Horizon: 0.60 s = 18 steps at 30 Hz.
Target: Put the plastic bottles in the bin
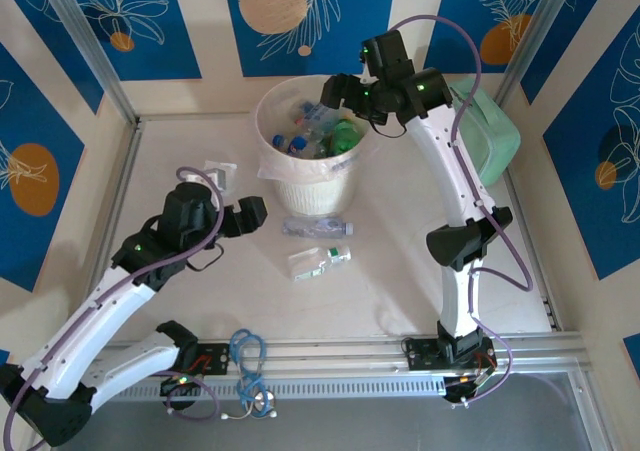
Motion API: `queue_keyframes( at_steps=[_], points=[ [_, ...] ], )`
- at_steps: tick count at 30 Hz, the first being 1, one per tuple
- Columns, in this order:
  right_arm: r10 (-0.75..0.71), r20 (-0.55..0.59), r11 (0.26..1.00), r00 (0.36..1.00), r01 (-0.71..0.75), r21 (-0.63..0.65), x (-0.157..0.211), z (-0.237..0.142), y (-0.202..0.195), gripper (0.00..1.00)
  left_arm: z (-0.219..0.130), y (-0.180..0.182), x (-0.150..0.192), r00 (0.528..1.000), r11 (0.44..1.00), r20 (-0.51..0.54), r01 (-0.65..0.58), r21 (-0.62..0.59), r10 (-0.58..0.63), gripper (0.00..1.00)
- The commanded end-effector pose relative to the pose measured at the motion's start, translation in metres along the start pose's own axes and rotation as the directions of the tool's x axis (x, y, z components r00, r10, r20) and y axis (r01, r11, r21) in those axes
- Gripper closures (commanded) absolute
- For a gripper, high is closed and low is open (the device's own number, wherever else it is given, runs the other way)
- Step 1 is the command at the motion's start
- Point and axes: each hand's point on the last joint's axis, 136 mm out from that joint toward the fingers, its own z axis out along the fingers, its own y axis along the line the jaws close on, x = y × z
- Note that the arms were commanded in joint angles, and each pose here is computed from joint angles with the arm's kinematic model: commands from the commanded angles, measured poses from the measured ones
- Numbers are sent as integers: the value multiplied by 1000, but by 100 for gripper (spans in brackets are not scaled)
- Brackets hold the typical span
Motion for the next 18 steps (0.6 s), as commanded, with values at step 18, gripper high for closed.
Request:
queue_keyframes(
  at_steps=[18],
  points=[
    [21, 142, 986, 990, 3, -169, 83, -148, -3, 10, 79, -35, 125, 856, 898, -334, -285, 334, 396, 9]
  ],
)
